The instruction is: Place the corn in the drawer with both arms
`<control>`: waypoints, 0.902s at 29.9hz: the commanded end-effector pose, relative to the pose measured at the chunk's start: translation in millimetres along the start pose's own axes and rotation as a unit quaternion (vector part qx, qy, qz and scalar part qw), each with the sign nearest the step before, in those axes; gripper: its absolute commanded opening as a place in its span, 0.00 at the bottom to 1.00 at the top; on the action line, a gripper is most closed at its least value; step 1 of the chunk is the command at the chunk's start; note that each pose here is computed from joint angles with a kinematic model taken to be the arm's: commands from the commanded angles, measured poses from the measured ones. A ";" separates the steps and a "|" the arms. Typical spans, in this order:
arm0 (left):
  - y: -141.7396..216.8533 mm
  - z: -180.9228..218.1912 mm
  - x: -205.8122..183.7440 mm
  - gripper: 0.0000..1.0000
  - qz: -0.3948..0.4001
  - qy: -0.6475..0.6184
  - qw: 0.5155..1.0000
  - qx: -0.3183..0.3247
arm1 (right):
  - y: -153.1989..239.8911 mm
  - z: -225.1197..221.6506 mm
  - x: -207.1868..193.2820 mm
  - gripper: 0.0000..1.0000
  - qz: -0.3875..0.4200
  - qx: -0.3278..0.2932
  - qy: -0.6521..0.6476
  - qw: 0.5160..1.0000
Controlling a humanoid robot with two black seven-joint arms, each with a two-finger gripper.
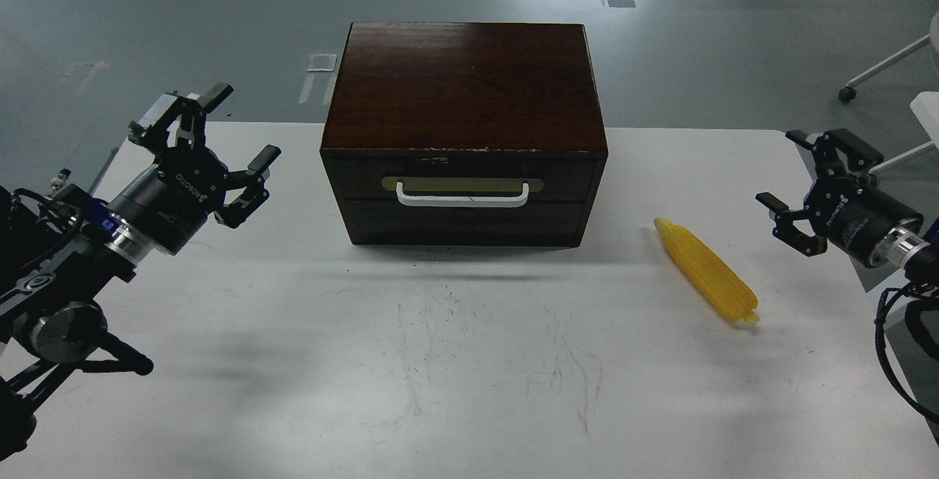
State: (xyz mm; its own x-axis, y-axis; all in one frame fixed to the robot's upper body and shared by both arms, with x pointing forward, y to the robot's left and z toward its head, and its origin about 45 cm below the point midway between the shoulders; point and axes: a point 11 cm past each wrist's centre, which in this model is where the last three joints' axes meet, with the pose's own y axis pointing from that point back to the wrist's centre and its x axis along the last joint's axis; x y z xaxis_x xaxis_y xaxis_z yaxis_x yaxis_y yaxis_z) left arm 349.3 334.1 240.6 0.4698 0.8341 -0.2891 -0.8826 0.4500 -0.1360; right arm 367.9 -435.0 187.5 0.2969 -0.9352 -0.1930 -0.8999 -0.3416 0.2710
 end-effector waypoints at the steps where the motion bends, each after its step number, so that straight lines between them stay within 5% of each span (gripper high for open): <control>1: 2.0 9.0 4.8 0.99 -0.002 -0.007 1.000 -0.006 | -0.1 -3.3 1.2 1.00 0.002 0.004 0.001 1.000; 8: -1.3 46.8 5.1 0.99 -0.054 -0.045 0.997 -0.019 | -0.1 -9.6 3.8 1.00 0.005 0.013 0.002 1.000; 17: -52.8 104.1 -39.1 0.99 -0.195 -0.328 0.924 -0.007 | 0.3 -16.0 7.0 1.00 0.010 0.022 0.002 1.000; 23: -76.7 110.1 -100.2 0.99 -0.302 -0.500 0.811 -0.006 | -0.3 -20.0 8.2 1.00 0.012 0.029 0.002 0.999; 27: -109.2 75.3 -164.0 0.99 -0.412 -0.603 0.683 0.008 | -0.5 -22.2 9.1 1.00 0.014 0.033 0.002 0.999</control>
State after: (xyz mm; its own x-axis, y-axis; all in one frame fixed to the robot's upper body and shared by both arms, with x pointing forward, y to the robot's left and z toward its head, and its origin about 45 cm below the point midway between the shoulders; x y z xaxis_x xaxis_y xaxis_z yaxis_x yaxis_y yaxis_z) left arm 372.3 216.8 382.6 0.5620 0.1743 0.8086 -0.4105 0.9074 0.0898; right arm 377.5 -445.1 205.6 0.2737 -0.9442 -0.1833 -0.9257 -0.3104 0.2163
